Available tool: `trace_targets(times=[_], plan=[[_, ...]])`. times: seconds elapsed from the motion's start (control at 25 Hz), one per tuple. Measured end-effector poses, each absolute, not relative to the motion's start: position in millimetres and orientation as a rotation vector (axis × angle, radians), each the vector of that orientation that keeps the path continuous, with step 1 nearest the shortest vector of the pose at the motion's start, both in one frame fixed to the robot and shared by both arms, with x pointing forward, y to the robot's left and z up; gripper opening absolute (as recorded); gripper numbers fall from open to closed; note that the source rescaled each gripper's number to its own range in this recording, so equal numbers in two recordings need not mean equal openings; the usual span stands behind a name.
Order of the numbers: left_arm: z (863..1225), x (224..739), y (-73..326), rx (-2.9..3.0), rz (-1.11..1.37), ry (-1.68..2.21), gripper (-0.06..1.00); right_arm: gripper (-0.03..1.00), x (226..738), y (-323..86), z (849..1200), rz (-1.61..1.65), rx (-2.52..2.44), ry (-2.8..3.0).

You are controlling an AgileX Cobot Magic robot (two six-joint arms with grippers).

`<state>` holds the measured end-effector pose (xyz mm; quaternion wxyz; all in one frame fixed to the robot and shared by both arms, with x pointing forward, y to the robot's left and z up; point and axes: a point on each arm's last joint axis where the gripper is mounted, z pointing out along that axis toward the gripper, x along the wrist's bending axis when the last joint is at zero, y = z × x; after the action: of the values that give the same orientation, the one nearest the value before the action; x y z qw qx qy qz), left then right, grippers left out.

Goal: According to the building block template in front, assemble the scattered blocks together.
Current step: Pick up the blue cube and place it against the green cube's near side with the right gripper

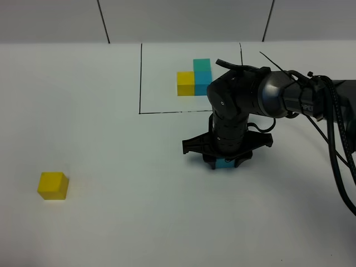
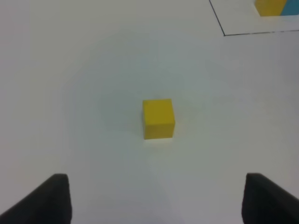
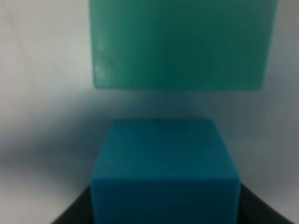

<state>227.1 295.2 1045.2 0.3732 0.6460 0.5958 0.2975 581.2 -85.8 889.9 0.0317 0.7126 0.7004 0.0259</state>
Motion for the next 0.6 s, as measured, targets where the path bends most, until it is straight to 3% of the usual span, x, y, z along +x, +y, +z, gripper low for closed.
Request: trace_targets(times=[0.6], plan=[[1045.2,227.1,295.2,1.655,0.762,1.526,0.62,0.01,586.7,-91.2,889.7,0.108,2.219,2.133]])
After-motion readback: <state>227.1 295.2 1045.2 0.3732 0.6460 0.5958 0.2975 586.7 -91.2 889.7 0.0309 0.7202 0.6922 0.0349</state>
